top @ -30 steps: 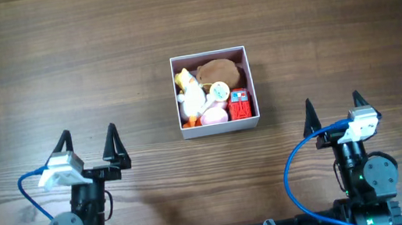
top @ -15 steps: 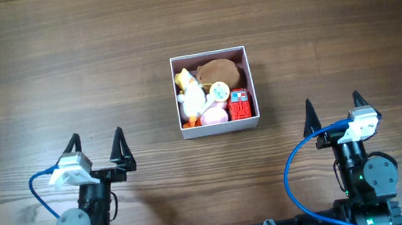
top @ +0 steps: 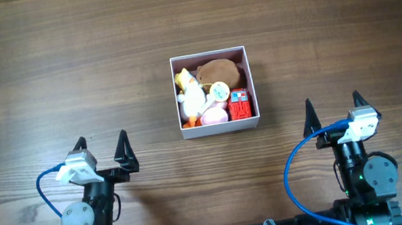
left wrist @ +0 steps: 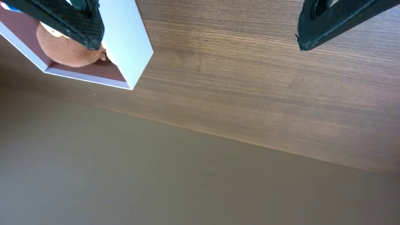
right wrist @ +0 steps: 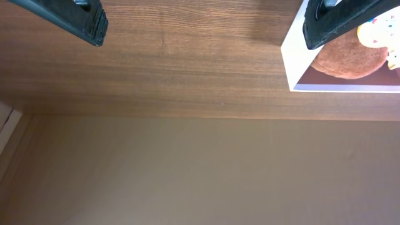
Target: Pack container
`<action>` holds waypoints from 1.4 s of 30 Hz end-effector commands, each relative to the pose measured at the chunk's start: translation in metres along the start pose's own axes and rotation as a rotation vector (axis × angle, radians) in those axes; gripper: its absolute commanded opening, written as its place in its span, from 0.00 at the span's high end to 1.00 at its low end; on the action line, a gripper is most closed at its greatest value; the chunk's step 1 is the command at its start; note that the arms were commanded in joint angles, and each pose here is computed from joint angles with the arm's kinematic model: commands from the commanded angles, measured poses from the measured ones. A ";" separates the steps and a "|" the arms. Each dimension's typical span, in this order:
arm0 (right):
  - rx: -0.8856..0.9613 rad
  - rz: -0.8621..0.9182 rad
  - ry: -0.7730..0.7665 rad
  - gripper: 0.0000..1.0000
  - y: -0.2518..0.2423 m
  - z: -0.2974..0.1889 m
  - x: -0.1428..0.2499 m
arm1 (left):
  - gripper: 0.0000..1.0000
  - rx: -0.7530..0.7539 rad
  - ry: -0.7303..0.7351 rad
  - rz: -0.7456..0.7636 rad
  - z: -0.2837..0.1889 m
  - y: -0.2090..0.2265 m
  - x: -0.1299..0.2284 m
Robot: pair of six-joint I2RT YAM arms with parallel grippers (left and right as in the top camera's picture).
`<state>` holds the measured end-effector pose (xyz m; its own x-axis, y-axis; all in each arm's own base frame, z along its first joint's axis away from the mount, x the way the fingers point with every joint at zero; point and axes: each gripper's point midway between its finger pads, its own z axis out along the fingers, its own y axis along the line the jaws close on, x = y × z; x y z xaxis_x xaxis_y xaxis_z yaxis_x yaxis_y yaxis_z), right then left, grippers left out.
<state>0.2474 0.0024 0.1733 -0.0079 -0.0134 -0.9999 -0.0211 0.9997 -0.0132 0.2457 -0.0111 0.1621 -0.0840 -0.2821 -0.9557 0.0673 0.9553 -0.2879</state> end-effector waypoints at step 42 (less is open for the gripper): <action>0.006 -0.010 -0.015 0.01 -0.001 -0.001 -0.003 | 0.00 -0.089 -0.020 0.001 -0.001 0.016 -0.001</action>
<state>0.2474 0.0024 0.1733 -0.0079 -0.0134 -0.9999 -0.0211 0.9997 -0.0132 0.2462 0.0012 0.1604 -0.0702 -0.2835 -0.9564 -0.0032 0.9588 -0.2840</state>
